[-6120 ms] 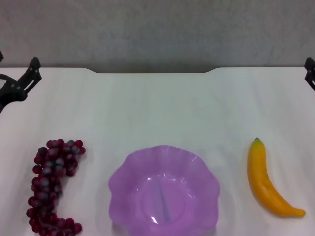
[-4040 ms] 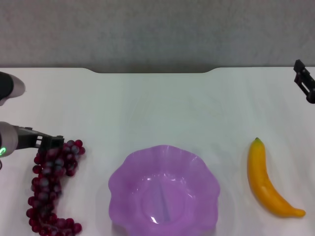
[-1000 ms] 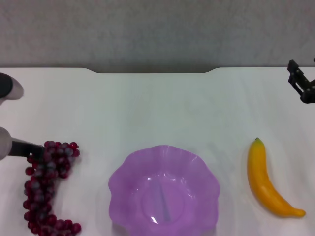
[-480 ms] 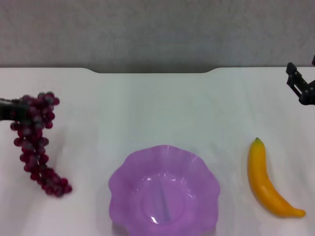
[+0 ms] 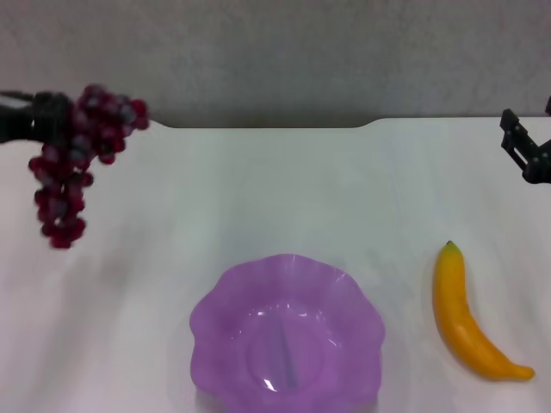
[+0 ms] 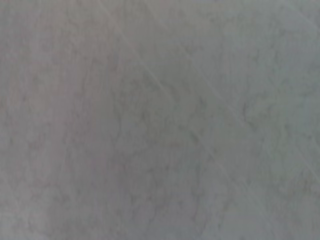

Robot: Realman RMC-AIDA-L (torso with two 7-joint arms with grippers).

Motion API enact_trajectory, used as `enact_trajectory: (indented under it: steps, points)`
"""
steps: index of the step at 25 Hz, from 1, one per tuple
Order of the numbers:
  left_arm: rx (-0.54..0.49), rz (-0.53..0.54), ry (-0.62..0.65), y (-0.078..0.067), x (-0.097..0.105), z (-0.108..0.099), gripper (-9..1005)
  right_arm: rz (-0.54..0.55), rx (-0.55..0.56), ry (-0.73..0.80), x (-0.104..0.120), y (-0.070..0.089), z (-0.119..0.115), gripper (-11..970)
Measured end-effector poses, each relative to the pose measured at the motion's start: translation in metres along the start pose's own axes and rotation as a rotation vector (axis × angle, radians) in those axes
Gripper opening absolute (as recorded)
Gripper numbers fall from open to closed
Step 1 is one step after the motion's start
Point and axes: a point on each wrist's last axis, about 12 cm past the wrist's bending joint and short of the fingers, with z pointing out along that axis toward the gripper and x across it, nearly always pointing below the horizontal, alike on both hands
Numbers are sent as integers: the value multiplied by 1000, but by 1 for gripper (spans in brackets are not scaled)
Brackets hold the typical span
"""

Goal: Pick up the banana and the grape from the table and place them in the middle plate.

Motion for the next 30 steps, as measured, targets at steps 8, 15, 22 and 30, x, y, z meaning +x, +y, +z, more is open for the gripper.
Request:
enact_trajectory:
  steps: [8, 15, 22, 30]
  points:
    - [134, 94, -111, -22, -27, -29, 86, 0, -1, 0, 0, 0, 0, 613]
    - [358, 175, -137, -57, -36, -48, 84, 0, -1, 1, 0, 0, 0, 612]
    - [532, 239, -106, -90, -34, -50, 81, 0, -7, 1, 0, 2, 1, 612]
    - [709, 322, 1, -128, -19, -39, 80, 0, -10, 0, 0, 3, 1, 613]
